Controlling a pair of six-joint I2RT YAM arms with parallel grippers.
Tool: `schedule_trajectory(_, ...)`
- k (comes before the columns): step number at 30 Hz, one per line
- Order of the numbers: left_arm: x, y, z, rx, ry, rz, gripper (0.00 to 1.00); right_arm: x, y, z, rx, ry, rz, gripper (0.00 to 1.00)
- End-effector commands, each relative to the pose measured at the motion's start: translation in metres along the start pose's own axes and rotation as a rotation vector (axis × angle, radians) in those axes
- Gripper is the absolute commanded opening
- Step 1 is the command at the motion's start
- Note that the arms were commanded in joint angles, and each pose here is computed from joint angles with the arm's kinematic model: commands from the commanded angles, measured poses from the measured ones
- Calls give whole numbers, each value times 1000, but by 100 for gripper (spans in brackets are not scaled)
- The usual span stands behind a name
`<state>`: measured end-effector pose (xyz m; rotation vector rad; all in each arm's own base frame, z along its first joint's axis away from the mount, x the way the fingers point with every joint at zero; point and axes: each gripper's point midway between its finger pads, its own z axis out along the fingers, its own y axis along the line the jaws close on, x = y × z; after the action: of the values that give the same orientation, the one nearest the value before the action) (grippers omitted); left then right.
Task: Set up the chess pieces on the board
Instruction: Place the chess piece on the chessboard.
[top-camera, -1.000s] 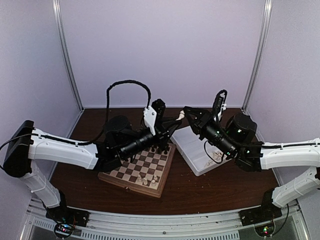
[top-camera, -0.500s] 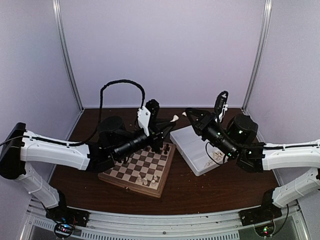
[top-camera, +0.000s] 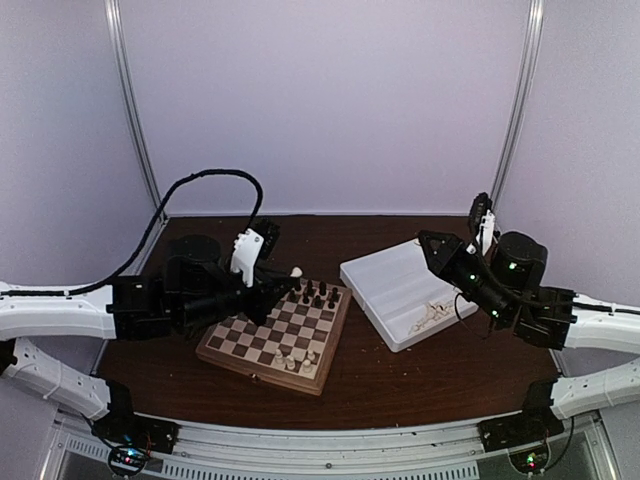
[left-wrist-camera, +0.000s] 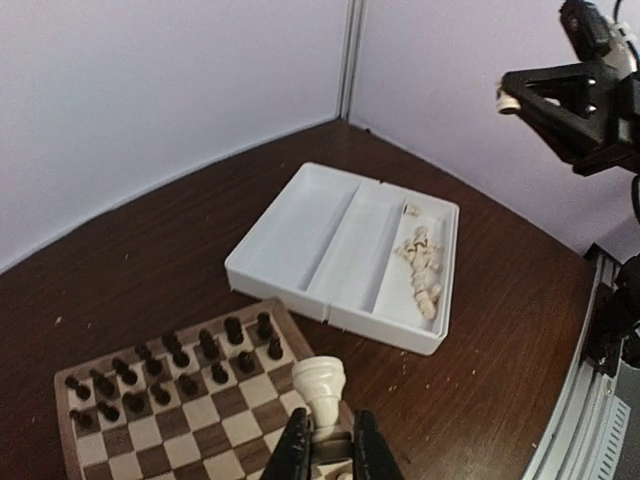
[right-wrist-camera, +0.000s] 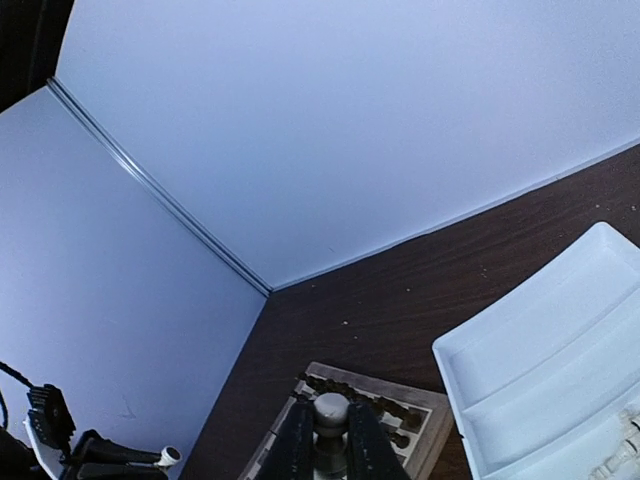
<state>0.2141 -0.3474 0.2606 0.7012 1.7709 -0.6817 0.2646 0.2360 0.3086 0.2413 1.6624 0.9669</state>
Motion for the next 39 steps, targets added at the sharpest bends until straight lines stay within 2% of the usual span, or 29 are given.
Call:
schedule_trajectory(1, 56, 54, -38, -203, 272, -120, 0, 16, -46, -10, 165, 57, -241, 13)
schedule_trajectory(6, 80, 82, -68, -273, 402, -252, 0, 25, -59, -11, 188, 82, -357, 12)
schedule_trajectory(13, 109, 97, -85, -343, 587, -326, 0, 37, -65, -5, 189, 117, -505, 12)
schedule_trajectory(18, 123, 106, -89, -376, 658, -387, 0, 47, -71, 3, 183, 141, -579, 11)
schedule_trajectory(24, 144, 112, -82, -382, 766, -472, 0, 57, -85, 16, 178, 157, -607, 11)
schedule_trajectory(29, 162, 120, -80, -431, 867, -477, 0, 62, -87, 16, 157, 152, -613, 11)
schedule_trajectory(39, 183, 127, -83, -419, 1025, -541, 0, 65, -92, 11, 143, 148, -604, 11)
